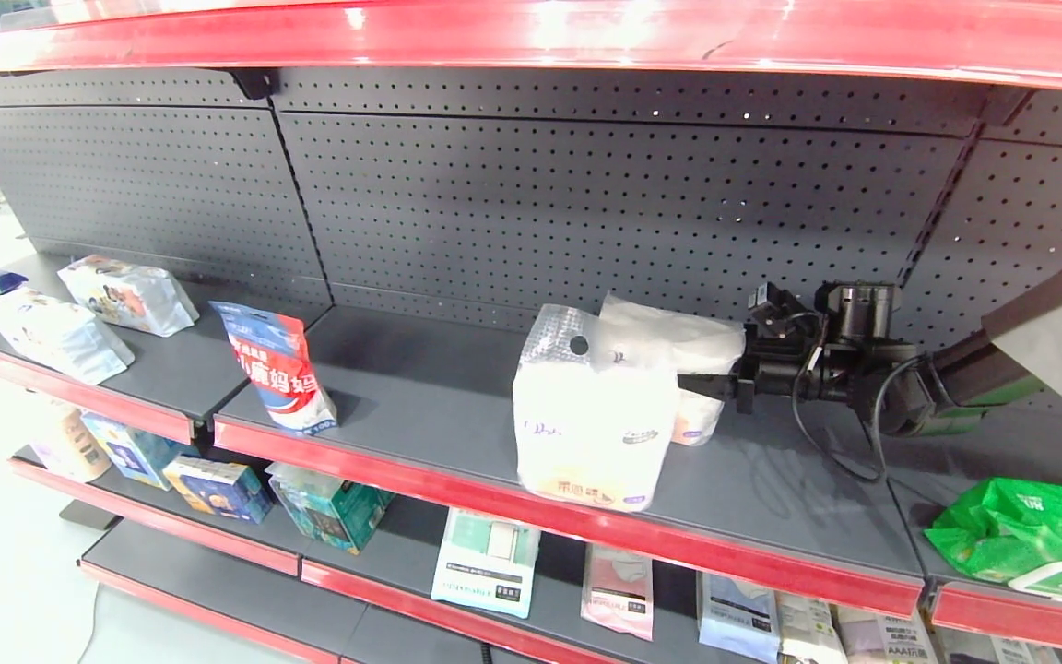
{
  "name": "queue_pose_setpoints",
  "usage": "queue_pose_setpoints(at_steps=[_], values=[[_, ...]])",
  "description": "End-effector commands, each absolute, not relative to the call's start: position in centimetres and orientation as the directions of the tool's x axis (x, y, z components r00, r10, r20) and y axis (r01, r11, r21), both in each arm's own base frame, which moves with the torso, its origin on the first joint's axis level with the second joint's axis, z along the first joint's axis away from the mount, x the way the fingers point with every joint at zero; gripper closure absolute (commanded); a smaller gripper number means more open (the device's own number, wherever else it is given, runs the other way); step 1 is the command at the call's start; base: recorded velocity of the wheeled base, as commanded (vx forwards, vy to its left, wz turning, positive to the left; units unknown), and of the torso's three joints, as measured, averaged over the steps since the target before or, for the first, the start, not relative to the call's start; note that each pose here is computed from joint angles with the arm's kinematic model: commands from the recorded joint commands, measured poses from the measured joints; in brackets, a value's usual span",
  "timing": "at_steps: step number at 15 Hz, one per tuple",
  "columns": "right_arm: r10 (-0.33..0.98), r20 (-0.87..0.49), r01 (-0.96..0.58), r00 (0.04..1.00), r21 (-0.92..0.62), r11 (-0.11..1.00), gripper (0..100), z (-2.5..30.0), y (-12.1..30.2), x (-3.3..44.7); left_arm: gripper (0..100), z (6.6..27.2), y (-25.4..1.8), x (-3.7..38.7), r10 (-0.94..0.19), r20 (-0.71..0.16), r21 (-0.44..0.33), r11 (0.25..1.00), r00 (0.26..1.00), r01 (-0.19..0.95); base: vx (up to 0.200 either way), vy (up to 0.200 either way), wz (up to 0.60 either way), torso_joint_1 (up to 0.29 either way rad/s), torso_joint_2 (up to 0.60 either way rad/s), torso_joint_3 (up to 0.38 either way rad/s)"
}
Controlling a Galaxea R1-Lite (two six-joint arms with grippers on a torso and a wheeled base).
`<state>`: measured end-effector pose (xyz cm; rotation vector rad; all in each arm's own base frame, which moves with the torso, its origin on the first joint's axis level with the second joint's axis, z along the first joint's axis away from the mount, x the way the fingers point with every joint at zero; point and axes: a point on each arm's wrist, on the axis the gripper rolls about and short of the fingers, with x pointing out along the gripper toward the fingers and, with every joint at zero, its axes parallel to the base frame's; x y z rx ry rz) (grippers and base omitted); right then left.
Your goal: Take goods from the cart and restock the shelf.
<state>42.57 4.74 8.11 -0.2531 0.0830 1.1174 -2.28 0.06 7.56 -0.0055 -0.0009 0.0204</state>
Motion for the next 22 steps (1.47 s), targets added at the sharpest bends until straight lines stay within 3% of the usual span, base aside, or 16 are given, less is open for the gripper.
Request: queue_pose_setpoints(at_steps=[1, 22], values=[[0.881, -0.193, -0.9, 0.432, -0.158, 0.407, 100, 7.9, 5.0, 42.7, 0, 7.6, 0.1, -2.3, 0.021, 0.002, -0.006, 1.0, 1.0, -0.021, 0.0, 0.0, 0.0, 0.0, 0.0, 0.0], [0.882, -0.197, -0.901, 0.428, -0.164, 0.401, 100, 8.3, 6.0, 42.6, 0, 7.6, 0.1, -2.3, 0.02, 0.002, -0.006, 1.0, 1.0, -0.02, 0.0, 0.0, 0.0, 0.0, 0.0, 0.0]])
